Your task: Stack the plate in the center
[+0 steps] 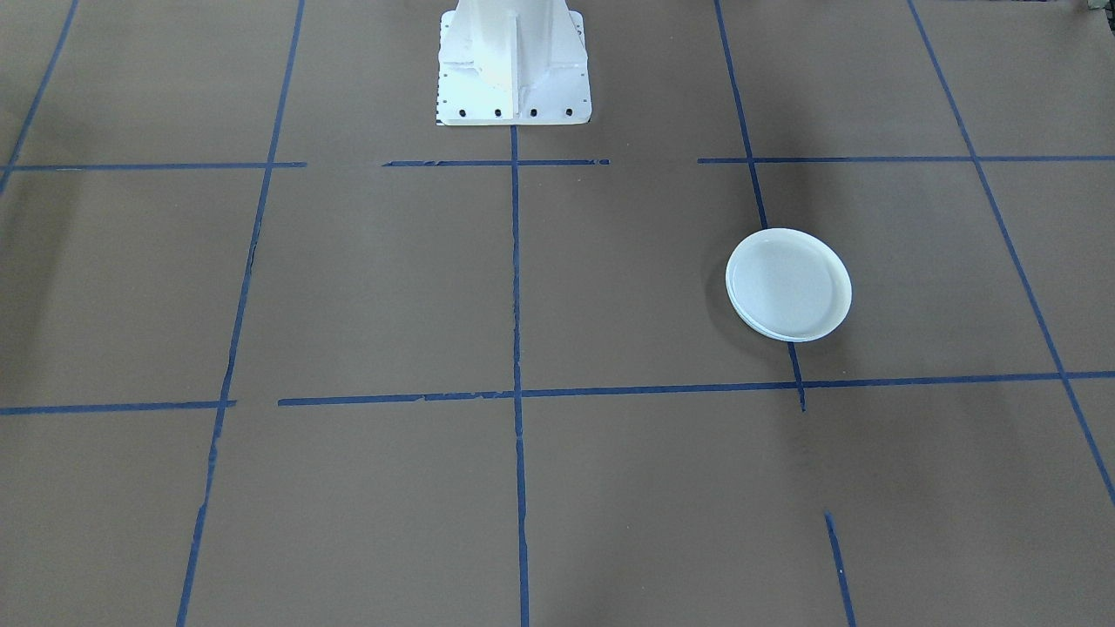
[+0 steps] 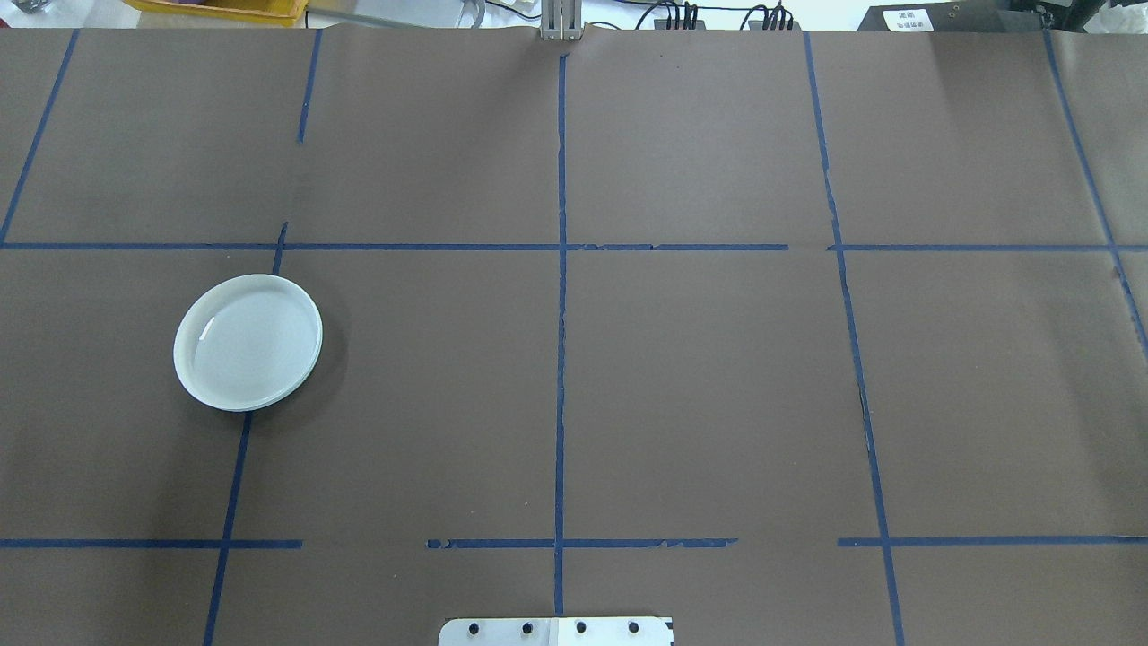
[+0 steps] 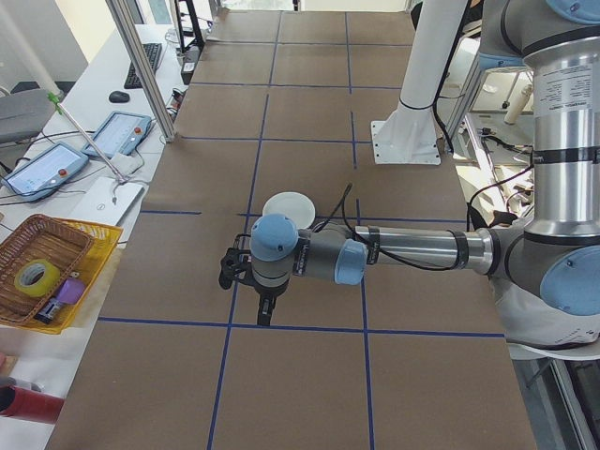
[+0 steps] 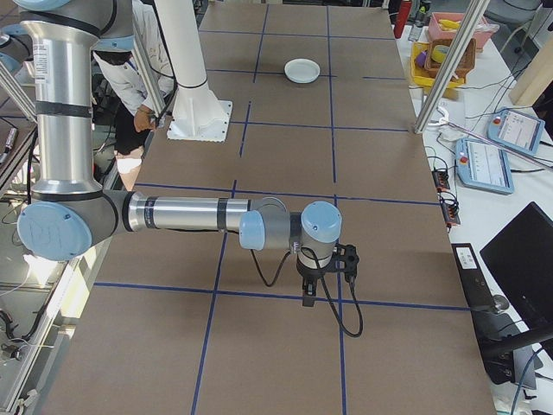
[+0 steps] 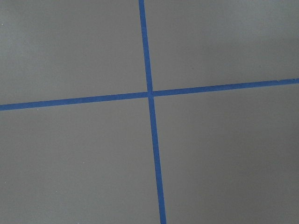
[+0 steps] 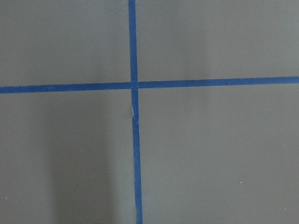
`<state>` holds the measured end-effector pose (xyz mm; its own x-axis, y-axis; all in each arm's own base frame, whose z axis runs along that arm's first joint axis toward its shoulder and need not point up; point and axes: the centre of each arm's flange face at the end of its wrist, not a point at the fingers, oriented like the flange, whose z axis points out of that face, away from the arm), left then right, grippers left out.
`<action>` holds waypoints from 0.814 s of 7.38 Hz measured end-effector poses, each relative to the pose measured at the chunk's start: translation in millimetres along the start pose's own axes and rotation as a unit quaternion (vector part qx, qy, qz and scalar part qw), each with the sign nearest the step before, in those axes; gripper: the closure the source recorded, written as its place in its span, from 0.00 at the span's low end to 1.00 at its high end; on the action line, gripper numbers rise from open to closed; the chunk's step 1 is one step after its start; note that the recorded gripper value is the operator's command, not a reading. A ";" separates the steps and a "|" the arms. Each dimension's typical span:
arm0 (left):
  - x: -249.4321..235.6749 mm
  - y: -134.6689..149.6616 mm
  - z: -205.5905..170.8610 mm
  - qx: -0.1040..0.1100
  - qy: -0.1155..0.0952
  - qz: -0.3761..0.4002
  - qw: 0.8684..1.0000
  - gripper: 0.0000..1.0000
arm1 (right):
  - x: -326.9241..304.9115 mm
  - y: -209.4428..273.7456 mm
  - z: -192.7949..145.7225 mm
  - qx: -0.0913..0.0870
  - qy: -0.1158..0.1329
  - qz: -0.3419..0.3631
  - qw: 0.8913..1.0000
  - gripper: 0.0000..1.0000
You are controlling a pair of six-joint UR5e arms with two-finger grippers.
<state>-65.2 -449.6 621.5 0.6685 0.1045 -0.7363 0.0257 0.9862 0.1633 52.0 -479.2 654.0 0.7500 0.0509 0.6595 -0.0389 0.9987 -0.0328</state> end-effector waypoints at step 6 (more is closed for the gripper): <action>-1.4 -1.3 1.6 -0.002 0.000 -0.002 1.000 0.00 | 0.0 0.0 0.0 0.000 0.000 0.000 1.000 0.00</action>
<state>-65.0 -451.2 623.4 0.6684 0.1009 -0.7369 0.0256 0.9870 0.1584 52.0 -479.3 654.0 0.7502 0.0499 0.6594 -0.0383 0.9988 -0.0320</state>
